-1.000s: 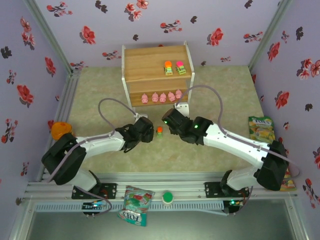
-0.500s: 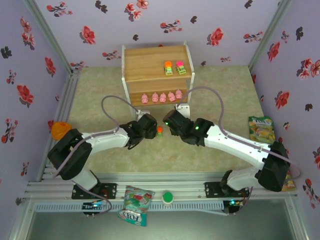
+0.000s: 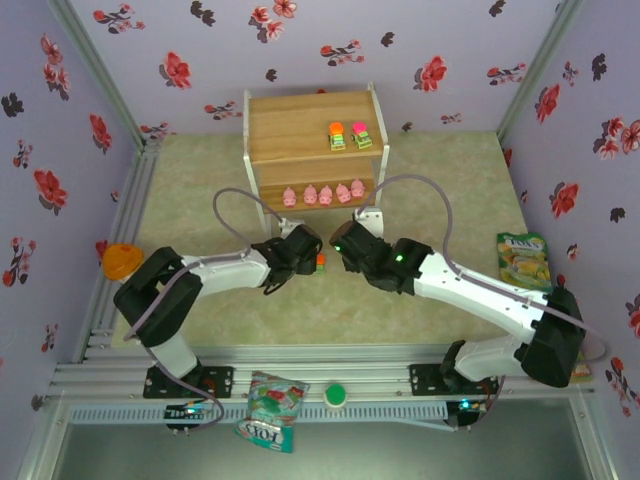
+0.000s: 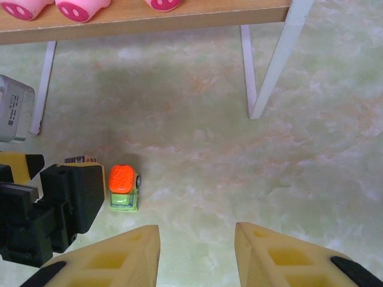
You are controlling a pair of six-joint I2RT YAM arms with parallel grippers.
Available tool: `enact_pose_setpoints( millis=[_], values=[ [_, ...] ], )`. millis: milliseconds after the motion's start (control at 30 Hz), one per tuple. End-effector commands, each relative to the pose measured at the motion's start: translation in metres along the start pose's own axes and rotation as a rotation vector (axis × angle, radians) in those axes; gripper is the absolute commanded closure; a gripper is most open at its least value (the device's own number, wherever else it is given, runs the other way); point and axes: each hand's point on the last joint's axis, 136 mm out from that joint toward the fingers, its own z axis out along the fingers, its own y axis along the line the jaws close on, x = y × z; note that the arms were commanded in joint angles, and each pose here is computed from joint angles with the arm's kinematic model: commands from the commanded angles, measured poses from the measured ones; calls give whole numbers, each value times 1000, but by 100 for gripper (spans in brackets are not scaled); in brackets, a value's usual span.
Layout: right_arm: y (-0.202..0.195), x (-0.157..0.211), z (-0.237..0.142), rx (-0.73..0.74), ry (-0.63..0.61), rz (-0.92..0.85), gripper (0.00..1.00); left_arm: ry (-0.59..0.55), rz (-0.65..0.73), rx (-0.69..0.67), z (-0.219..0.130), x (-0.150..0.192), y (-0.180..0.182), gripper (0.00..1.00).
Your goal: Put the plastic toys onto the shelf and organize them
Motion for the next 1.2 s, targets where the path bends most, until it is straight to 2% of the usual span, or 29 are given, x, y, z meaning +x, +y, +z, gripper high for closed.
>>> enact_pose_setpoints(
  millis=[0, 367, 1167],
  values=[
    [-5, 3, -1, 9, -9, 24, 61, 1, -21, -48, 4, -1, 3, 29],
    [-5, 3, -2, 5, -9, 26, 62, 39, -35, -99, 7, 15, 10, 30],
    [-5, 2, -2, 1, -13, 30, 62, 49, 17, -93, -13, 32, 16, 33]
  ],
)
